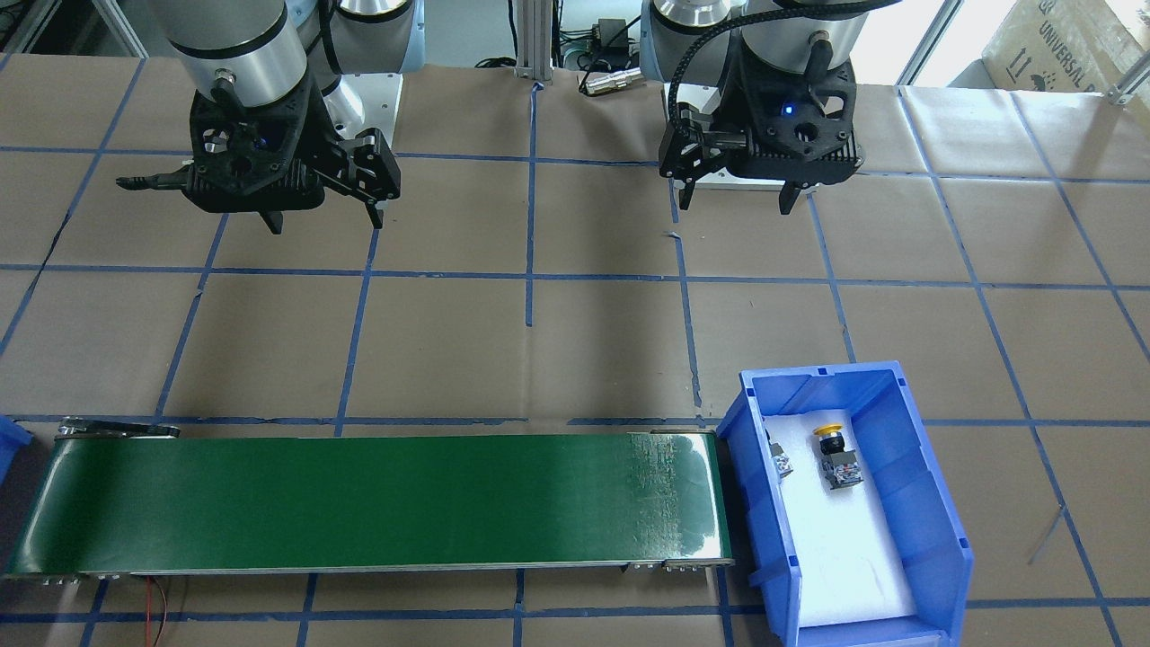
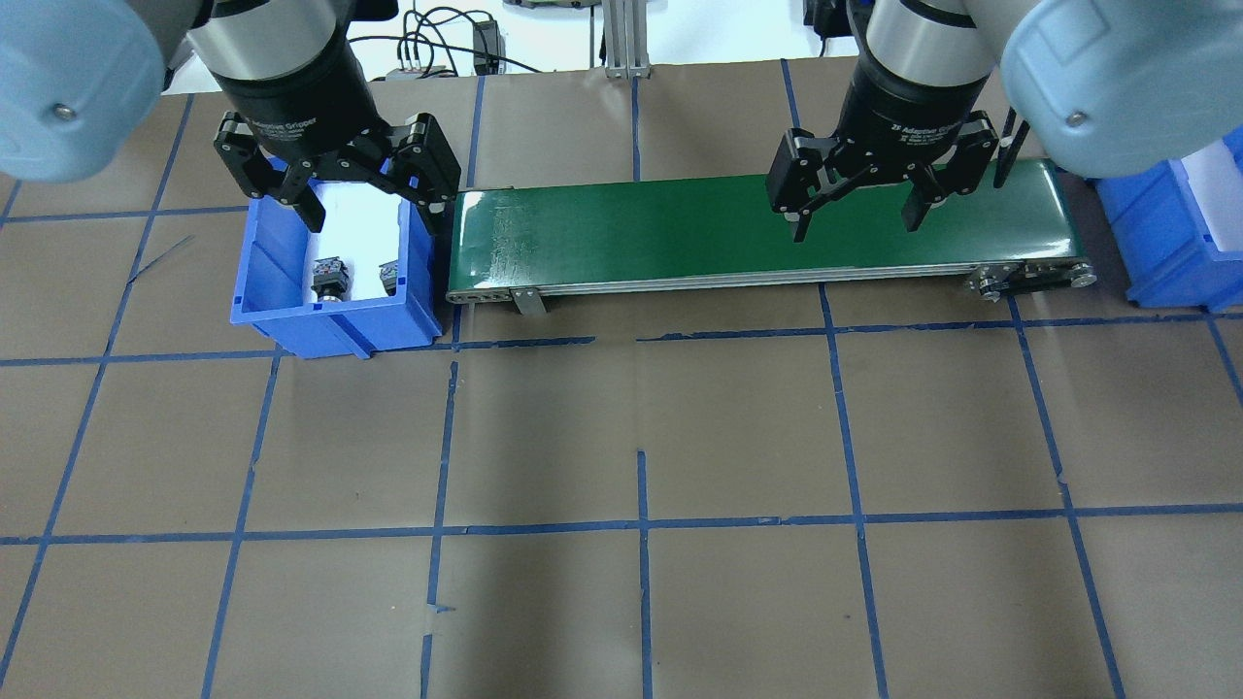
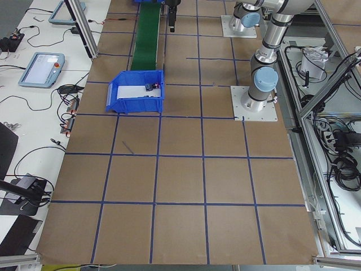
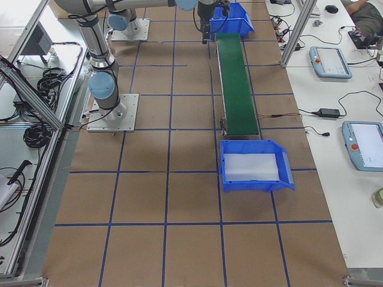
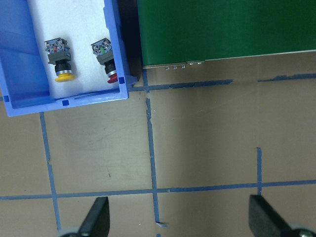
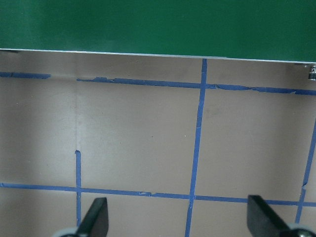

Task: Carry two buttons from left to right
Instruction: 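Move the left gripper over the blue bin holding the buttons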

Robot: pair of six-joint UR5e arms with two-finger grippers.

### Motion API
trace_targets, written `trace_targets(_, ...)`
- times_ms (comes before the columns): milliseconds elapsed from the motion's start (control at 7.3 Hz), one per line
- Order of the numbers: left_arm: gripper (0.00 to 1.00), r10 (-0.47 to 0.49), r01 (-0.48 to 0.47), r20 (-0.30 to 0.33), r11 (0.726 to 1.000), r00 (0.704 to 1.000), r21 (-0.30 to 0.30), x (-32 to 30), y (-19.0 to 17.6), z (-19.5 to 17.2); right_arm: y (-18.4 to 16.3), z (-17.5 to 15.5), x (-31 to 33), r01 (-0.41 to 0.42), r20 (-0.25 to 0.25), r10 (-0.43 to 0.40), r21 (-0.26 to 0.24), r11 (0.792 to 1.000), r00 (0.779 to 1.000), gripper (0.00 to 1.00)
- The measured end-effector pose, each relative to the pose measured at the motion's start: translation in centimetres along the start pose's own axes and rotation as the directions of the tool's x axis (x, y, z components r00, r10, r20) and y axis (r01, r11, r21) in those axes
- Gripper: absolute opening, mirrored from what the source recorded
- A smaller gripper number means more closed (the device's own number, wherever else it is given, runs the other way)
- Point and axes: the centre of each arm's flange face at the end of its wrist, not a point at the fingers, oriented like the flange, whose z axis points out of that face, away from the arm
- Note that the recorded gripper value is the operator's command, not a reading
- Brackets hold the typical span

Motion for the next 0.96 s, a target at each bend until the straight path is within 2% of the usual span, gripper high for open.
trace_targets(685, 1.00, -0.007, 0.007, -0.011, 1.000, 1.000, -0.018, 0.23, 0.09, 0.92, 0.11, -0.12, 0.11, -0.001, -0.014, 0.001, 0.004, 1.000, 1.000, 1.00)
trace_targets(960, 1.00, -0.003, 0.003, -0.010, 1.000, 1.000, 0.013, 0.12, -0.38, 0.70, 0.04, 0.05, 0.17, -0.001, -0.016, 0.001, 0.000, 1.000, 1.000, 1.00)
